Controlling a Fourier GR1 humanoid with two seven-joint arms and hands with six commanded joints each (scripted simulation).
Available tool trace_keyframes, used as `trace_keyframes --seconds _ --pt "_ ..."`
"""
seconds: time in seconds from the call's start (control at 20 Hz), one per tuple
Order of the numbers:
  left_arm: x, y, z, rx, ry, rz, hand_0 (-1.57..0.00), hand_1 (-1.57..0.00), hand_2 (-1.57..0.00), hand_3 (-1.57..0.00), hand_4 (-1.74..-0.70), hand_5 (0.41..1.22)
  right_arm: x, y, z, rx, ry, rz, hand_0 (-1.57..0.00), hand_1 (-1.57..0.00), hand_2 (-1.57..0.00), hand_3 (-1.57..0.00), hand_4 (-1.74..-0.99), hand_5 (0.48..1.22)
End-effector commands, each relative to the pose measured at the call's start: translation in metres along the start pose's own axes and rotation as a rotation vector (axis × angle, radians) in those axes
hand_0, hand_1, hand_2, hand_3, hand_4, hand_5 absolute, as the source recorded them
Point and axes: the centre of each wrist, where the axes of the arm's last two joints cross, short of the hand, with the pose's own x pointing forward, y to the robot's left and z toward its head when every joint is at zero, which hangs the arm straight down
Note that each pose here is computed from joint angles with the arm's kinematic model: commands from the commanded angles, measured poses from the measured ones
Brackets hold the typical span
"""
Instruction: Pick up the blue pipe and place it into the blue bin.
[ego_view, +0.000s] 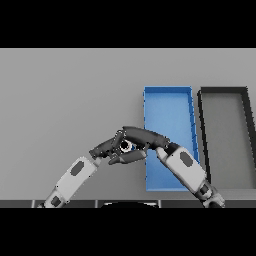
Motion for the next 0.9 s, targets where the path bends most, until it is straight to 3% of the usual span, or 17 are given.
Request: trace_keyframes --seconds 0.0,0.15,0.35,0.55,0.7,0.85 --pt "0.000 0.003 0.002 -0.005 0.015 -0.007 -0.50 -0.41 -0.42 -0.17 -1.11 1.184 -0.001 0.000 0.000 0.003 -0.003 -0.004 -1.56 -1.56 -1.56 -1.56 -1.482 1.206" --pt "-0.001 0.005 0.005 0.012 0.012 -0.057 -0.26 -0.21 -0.21 -0.09 -0.95 0.964 -0.002 0.003 0.002 -0.004 -0.044 -0.022 -1.57 -1.57 -1.57 -1.56 -1.484 1.214" --pt "-0.003 0.005 0.001 0.050 0.026 -0.071 -0.10 -0.09 -0.09 -0.03 -0.84 0.754 0.002 0.004 0.001 -0.012 -0.013 -0.019 -1.57 -1.57 -1.57 -1.57 -1.485 1.218" --pt "-0.007 0.008 0.004 0.077 0.034 -0.034 -0.04 -0.03 -0.04 -0.01 -0.84 0.636 0.003 0.003 -0.001 -0.025 -0.006 -0.008 -1.57 -1.57 -1.57 -1.57 -1.487 1.220" --pt "-0.009 0.001 0.008 0.095 0.122 0.006 -0.02 -0.02 -0.02 -0.01 -0.87 0.612 0.001 0.002 -0.003 -0.041 -0.013 -0.024 -1.57 -1.57 -1.57 -1.57 -1.491 1.220" --pt "-0.010 0.001 0.009 0.098 0.133 -0.005 -0.01 -0.01 -0.01 0.00 -0.88 0.572 0.006 -0.001 -0.002 -0.025 -0.064 -0.191 -1.57 -1.57 -1.57 -1.57 -1.492 1.221"
